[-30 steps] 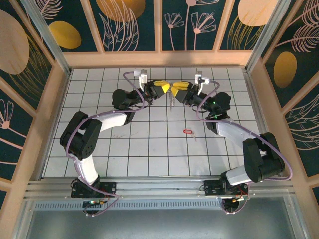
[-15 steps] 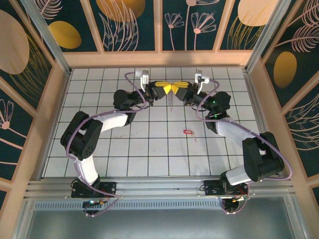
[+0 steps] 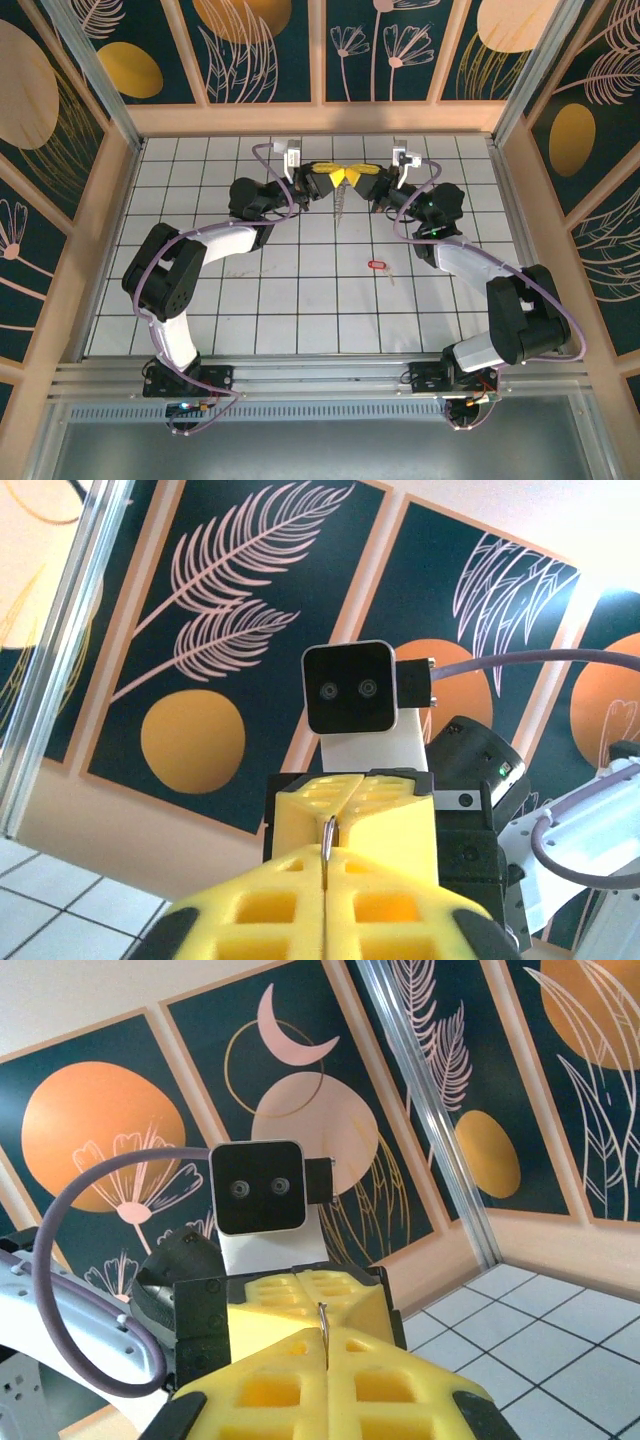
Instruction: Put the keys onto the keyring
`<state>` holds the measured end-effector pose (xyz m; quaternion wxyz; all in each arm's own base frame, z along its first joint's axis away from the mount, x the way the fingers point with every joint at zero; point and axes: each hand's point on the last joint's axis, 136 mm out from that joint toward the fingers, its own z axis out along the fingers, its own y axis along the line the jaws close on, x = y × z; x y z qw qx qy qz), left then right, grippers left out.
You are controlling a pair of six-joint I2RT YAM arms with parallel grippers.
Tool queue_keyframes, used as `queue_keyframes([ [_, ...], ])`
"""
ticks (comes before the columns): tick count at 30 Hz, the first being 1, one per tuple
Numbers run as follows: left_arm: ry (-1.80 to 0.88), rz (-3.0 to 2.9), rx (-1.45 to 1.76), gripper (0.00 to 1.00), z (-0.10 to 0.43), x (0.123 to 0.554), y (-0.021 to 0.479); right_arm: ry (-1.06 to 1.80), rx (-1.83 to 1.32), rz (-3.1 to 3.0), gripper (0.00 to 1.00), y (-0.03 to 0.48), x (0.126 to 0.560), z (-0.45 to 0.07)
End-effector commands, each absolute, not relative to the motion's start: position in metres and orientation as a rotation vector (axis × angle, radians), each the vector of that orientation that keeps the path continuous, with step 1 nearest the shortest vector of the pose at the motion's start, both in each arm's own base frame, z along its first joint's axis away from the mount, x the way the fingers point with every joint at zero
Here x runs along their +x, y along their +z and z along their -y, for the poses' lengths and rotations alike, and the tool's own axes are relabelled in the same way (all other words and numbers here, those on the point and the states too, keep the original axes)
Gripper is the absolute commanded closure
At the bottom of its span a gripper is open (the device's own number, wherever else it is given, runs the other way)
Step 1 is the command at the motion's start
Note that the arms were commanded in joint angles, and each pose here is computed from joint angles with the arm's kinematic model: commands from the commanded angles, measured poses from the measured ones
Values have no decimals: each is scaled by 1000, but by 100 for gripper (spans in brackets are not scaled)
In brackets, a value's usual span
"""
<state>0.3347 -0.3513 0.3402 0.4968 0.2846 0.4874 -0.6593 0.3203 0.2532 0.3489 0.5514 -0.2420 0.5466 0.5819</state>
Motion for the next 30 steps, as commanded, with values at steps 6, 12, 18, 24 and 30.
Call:
queue_keyframes([
  [6, -1434, -1227, 778, 65, 350, 336, 358, 1286, -660, -1325, 100, 358, 324, -239],
  [12, -1347, -1249, 867, 58, 333, 337, 370, 1226, -725, -1404, 100, 353, 332, -235],
  [18, -1312, -1326, 997, 56, 334, 342, 358, 1217, -817, -1459, 100, 351, 337, -237],
  [24, -1301, -1411, 1097, 54, 339, 346, 338, 1249, -928, -1502, 100, 346, 336, -244],
  [30, -1341, -1412, 1127, 54, 341, 341, 336, 1280, -953, -1527, 100, 339, 339, -248],
])
